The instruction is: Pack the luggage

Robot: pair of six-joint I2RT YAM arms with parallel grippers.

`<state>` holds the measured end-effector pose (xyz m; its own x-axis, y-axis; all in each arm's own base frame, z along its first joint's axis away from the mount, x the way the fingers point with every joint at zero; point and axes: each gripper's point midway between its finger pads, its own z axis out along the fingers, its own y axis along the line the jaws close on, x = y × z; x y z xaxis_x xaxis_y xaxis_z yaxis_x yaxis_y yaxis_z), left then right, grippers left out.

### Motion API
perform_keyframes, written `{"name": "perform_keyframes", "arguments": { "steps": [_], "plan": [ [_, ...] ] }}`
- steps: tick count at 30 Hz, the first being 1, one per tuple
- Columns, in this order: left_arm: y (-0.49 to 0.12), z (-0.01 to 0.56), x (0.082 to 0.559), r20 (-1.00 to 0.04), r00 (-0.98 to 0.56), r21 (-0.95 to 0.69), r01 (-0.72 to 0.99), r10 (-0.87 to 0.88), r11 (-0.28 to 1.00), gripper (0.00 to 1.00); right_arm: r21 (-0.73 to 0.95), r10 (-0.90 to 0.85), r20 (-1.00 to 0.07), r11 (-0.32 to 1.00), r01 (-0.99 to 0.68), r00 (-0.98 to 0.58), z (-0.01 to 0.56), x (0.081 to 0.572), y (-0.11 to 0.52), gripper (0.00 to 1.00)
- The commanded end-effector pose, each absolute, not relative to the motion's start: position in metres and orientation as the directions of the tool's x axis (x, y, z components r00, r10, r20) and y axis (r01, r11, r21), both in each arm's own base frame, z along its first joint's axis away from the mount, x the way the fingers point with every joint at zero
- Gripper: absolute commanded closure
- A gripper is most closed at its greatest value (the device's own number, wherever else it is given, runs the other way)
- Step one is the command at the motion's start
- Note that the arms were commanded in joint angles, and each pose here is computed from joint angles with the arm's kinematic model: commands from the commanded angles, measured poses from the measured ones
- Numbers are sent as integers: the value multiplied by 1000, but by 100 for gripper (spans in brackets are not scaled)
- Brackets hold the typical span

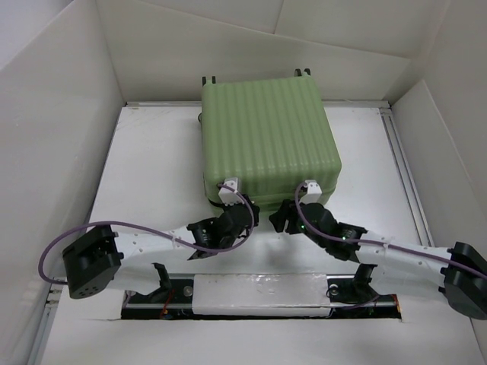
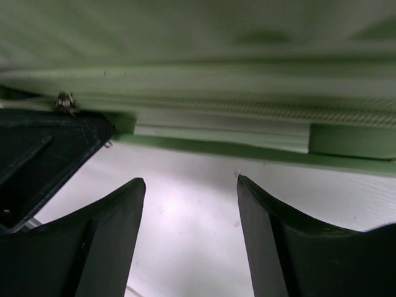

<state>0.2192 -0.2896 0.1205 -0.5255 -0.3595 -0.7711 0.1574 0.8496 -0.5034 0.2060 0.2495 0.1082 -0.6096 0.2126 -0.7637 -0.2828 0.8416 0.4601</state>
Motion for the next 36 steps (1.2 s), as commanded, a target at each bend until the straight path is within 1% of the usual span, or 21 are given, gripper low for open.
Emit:
{"name": "perform_keyframes", "arguments": {
  "steps": [1,3,4,5,7,8,9,10,15,16,17,18,21,23,25,31,33,36],
  "plan": [
    [-297,140,232,-778,-476,-536,163,-410,828,87,508,295,-763,824,-252,-575,118,219,247,32],
    [-297,143,233,-779,-465,-542,160,-422,825,98,553,352,-738,804,-217,-576,117,221,245,30],
    [-298,140,233,-780,-467,-536,158,-415,829,100,566,373,-732,799,-203,-570,117,222,243,30],
    [-296,140,235,-783,-460,-534,152,-418,832,100,603,421,-712,777,-181,-561,123,224,244,30],
    [-293,138,235,-788,-457,-524,144,-414,839,100,608,453,-699,783,-127,-553,113,226,236,29],
    [-292,147,236,-780,-443,-546,138,-441,826,100,623,475,-691,774,-116,-545,116,227,236,29],
    [-288,143,234,-782,-446,-541,136,-436,830,100,642,501,-674,761,-94,-543,117,229,235,28],
    [-282,138,233,-786,-442,-533,129,-432,836,100,646,511,-671,758,-85,-538,117,230,234,28],
    [-273,139,229,-783,-438,-542,132,-442,830,100,651,517,-665,755,-79,-539,119,236,241,21],
    [-271,143,230,-783,-427,-548,129,-452,827,100,661,526,-663,746,-86,-533,122,237,243,21],
    [-267,133,228,-791,-438,-523,121,-428,844,100,663,536,-666,744,-82,-518,126,240,243,21],
    [-264,136,228,-793,-430,-523,115,-432,844,100,663,543,-662,746,-65,-516,122,242,242,20],
    [-253,134,227,-806,-418,-500,103,-419,860,100,666,578,-647,746,0,-497,114,253,232,20],
    [-248,138,227,-808,-408,-501,97,-425,860,100,683,617,-626,729,46,-477,113,260,225,22],
    [-239,135,225,-817,-405,-481,83,-411,873,100,677,635,-631,731,83,-445,107,263,211,23],
    [-219,127,221,-833,-394,-443,55,-388,895,100,702,681,-631,705,98,-373,126,276,192,23],
    [-211,122,221,-838,-389,-428,33,-383,903,100,695,681,-639,710,112,-358,125,278,182,28],
    [-199,112,216,-829,-400,-425,-5,-391,905,100,688,689,-637,710,149,-346,120,286,164,30]
  ]
}}
